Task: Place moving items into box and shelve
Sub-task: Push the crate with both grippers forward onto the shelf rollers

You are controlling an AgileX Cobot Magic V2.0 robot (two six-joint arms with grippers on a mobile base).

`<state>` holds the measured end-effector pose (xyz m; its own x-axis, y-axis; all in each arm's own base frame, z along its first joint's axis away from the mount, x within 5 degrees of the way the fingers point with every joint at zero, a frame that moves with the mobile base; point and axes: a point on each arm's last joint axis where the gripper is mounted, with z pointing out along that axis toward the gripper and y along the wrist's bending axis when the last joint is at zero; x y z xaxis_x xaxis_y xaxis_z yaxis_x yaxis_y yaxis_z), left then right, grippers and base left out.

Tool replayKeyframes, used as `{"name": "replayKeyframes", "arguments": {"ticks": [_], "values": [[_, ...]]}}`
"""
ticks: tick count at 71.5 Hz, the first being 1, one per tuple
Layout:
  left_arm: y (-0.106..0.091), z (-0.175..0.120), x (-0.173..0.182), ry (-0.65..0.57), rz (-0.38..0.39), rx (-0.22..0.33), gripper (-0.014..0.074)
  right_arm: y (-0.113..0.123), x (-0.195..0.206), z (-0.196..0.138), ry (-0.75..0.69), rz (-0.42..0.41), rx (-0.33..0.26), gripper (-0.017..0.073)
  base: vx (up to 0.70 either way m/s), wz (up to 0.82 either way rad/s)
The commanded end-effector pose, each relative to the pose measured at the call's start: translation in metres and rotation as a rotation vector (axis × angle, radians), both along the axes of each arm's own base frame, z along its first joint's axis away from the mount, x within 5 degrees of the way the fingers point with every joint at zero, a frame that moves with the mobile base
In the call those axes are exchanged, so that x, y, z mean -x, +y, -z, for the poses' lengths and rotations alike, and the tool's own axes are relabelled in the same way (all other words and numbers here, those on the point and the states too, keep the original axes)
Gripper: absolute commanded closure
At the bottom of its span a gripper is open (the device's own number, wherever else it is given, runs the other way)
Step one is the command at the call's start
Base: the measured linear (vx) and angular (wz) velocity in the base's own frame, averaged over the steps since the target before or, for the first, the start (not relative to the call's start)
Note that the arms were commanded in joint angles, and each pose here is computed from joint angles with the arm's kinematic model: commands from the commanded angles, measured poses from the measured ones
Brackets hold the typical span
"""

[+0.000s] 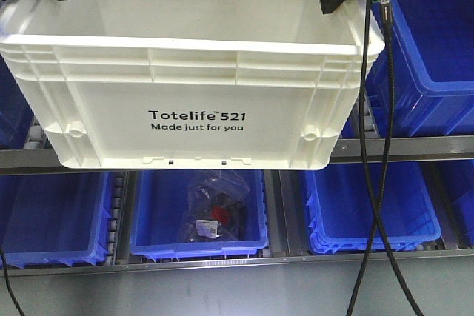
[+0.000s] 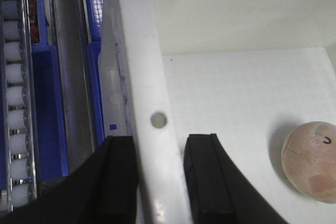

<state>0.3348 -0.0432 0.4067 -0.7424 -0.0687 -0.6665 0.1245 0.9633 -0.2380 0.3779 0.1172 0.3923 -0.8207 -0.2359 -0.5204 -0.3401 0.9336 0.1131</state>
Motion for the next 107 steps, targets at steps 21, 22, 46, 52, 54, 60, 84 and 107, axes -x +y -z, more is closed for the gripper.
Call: {"name": "replayKeyframes", "arguments": {"ticks": [21, 22, 46, 52, 54, 60, 84, 107], "values": [[-0.013, -0.026, -0.010, -0.208, -0.007, 0.111, 0.0610, 0.019, 0.005, -0.050, -0.319, -0.079, -0.201, 0.0570, 0.00, 0.00], [-0.013, -0.026, -0.011, -0.210, -0.008, 0.111, 0.0610, 0.019, 0.005, -0.050, -0.324, -0.079, -0.202, 0.0570, 0.00, 0.00], [-0.013, -0.015, -0.030, -0.246, -0.026, 0.107, 0.0610, 0.022, -0.010, -0.046, -0.396, -0.069, -0.210, 0.0570, 0.00, 0.00], [-0.013, -0.010, -0.034, -0.244, -0.016, 0.092, 0.0610, 0.023, -0.013, -0.044, -0.409, -0.067, -0.210, 0.0570, 0.00, 0.00], [-0.013, -0.008, -0.036, -0.241, -0.013, 0.087, 0.0610, 0.023, -0.015, -0.042, -0.412, -0.069, -0.208, 0.0570, 0.00, 0.00], [-0.013, -0.006, -0.039, -0.248, -0.009, 0.077, 0.0610, 0.024, -0.020, -0.039, -0.423, -0.075, -0.200, 0.0570, 0.00, 0.00], [-0.012, 0.000, -0.056, -0.334, -0.035, 0.066, 0.0610, 0.029, -0.038, -0.022, -0.444, -0.065, -0.200, 0.0570, 0.00, 0.00], [-0.012, 0.014, -0.072, -0.346, -0.056, 0.065, 0.0610, 0.032, -0.050, -0.012, -0.473, -0.057, -0.207, 0.0570, 0.00, 0.00]]}}
